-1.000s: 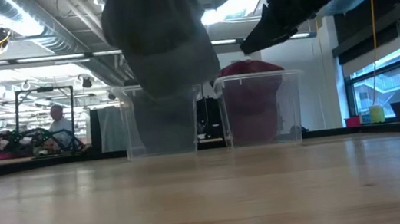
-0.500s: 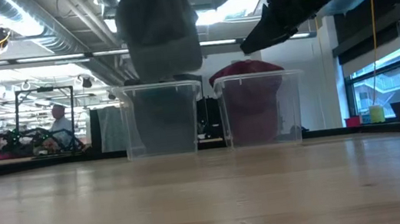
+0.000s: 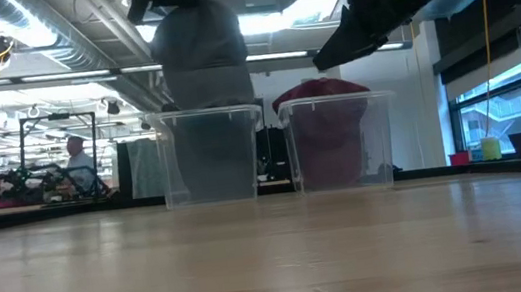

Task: Pick & Place hat
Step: Put the gray cap into the left transparent bin

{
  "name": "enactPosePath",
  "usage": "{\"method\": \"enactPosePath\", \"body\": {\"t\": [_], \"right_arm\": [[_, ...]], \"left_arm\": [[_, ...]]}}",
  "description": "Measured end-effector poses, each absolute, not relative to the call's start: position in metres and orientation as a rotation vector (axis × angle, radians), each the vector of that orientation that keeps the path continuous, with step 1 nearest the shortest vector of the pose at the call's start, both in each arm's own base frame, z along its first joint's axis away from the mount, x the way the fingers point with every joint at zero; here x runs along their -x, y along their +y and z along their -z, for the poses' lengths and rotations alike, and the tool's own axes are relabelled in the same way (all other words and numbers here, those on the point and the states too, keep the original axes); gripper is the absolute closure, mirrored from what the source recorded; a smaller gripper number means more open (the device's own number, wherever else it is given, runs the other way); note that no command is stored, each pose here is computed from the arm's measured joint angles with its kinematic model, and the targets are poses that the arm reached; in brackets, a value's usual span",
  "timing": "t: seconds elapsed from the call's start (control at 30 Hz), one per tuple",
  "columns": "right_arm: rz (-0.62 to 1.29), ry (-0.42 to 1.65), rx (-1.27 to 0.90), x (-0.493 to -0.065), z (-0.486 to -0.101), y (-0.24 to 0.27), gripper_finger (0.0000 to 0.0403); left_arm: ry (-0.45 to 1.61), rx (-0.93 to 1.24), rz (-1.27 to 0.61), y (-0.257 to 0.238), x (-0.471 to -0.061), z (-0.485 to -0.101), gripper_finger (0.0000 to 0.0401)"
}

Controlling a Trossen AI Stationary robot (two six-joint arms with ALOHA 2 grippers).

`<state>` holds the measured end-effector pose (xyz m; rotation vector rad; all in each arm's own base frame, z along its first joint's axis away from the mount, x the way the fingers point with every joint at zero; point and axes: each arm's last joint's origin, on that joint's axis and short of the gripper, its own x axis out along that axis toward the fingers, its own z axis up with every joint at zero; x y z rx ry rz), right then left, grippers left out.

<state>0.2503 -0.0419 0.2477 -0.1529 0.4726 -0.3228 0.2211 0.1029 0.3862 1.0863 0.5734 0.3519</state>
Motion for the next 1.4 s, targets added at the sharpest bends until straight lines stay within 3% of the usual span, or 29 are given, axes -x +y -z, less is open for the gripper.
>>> {"method": "enactPosePath", "body": {"t": [0.27, 0.67, 0.93, 1.4], "right_arm": [[0.399, 0.492, 0.171, -0.249, -0.247, -0.044, 0.0070], [0.406, 0.495, 0.173, -0.249, -0.246, -0.044, 0.0070], [0.403, 0.500, 0.173, -0.249, -0.246, -0.044, 0.0070], [0.402, 0.509, 0.173, -0.248, -0.245, -0.044, 0.0070]], "left_arm": [[0.577, -1.076, -0.308, 0.101, -0.220, -0.384, 0.0395], [0.723, -0.745, -0.159, 0.102, -0.234, -0.349, 0.0395], [0.888, -0.532, -0.225, 0.113, -0.258, -0.300, 0.0395], [1.034, -0.608, -0.451, 0.129, -0.272, -0.280, 0.0367]]}}
